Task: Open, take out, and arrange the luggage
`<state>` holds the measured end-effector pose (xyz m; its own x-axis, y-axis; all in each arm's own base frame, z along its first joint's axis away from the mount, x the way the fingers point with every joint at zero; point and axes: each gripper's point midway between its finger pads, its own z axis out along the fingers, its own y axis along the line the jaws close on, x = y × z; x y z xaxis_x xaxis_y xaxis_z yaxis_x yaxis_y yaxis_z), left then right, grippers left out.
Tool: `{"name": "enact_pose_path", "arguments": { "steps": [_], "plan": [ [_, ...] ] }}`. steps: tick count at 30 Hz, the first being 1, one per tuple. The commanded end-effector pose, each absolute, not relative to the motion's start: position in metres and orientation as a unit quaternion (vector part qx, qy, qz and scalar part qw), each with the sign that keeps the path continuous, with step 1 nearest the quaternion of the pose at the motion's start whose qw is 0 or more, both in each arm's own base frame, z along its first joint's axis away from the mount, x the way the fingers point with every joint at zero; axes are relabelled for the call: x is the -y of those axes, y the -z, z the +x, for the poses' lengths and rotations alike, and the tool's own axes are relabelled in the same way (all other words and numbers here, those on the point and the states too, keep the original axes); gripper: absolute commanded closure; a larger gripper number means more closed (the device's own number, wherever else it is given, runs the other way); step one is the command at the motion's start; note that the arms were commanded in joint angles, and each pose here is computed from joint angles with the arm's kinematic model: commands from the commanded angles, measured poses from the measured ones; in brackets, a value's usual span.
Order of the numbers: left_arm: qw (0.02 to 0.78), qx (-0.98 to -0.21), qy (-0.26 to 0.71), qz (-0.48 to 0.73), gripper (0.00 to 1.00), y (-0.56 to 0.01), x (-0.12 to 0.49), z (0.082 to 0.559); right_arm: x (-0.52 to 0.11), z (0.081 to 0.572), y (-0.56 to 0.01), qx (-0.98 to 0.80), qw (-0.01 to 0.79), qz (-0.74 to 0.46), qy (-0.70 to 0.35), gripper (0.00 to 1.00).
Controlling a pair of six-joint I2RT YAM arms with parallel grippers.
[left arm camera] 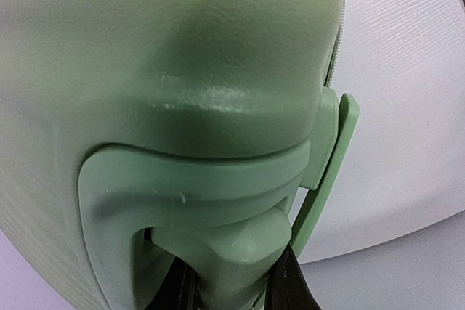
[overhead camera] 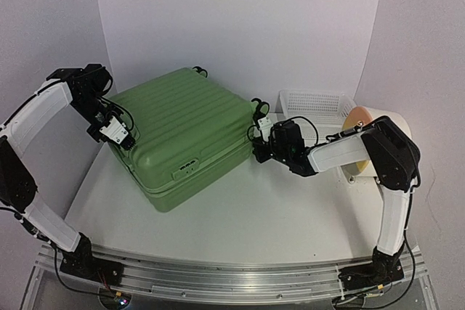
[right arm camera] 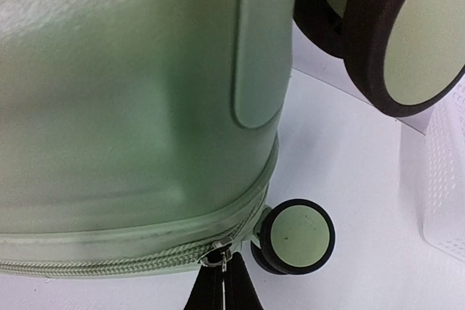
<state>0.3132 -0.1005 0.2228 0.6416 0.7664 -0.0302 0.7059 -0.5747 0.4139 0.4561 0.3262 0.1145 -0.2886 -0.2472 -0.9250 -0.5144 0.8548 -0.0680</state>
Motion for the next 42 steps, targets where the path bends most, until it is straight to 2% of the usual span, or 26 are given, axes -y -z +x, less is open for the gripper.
{"name": "enact_pose_path", "arguments": {
  "steps": [1,7,14,21,23,29,30,31,32,33,34,36,39,42],
  "plan": [
    [0.151,-0.453,-0.030,0.878,1.00,-0.199,0.086,0.296,-0.286,0.518,-0.220,-0.717,0.673,-0.147,-0.110,1.00],
    [0.158,-0.448,-0.031,0.880,1.00,-0.202,0.086,0.297,-0.281,0.536,-0.217,-0.709,0.674,-0.177,-0.110,1.00],
    [0.174,-0.438,-0.031,0.881,1.00,-0.207,0.088,0.297,-0.316,0.532,-0.217,-0.636,0.683,-0.346,-0.097,1.00],
    [0.182,-0.432,-0.032,0.883,1.00,-0.211,0.088,0.295,-0.293,0.574,-0.234,-0.622,0.709,-0.331,0.024,1.00],
    [0.186,-0.431,-0.030,0.882,1.00,-0.213,0.090,0.295,-0.301,0.572,-0.235,-0.612,0.710,-0.348,0.013,1.00],
    [0.217,-0.453,-0.037,0.864,0.98,-0.216,0.097,0.302,-0.337,0.529,-0.215,-0.596,0.682,-0.409,-0.111,1.00],
    [0.236,-0.460,-0.046,0.855,0.90,-0.222,0.100,0.307,-0.339,0.522,-0.209,-0.599,0.675,-0.412,-0.131,1.00],
    [0.259,-0.474,-0.052,0.840,0.76,-0.228,0.104,0.312,-0.343,0.516,-0.203,-0.600,0.669,-0.414,-0.142,1.00],
    [0.286,-0.481,-0.060,0.827,0.55,-0.237,0.109,0.320,-0.347,0.511,-0.197,-0.602,0.665,-0.416,-0.151,1.00],
    [0.321,-0.497,-0.070,0.803,0.38,-0.250,0.114,0.329,-0.351,0.508,-0.192,-0.604,0.661,-0.418,-0.154,1.00],
    [0.355,-0.508,-0.076,0.781,0.25,-0.266,0.120,0.336,-0.356,0.504,-0.187,-0.606,0.657,-0.420,-0.159,1.00],
    [0.416,-0.531,-0.080,0.734,0.16,-0.299,0.127,0.349,-0.365,0.496,-0.179,-0.608,0.651,-0.419,-0.176,1.00],
    [0.496,-0.587,-0.078,0.635,0.13,-0.355,0.121,0.366,-0.371,0.490,-0.176,-0.609,0.653,-0.409,-0.190,1.00],
    [0.520,-0.638,-0.066,0.564,0.13,-0.373,0.081,0.364,-0.373,0.486,-0.173,-0.611,0.652,-0.403,-0.199,1.00]
  ]
}}
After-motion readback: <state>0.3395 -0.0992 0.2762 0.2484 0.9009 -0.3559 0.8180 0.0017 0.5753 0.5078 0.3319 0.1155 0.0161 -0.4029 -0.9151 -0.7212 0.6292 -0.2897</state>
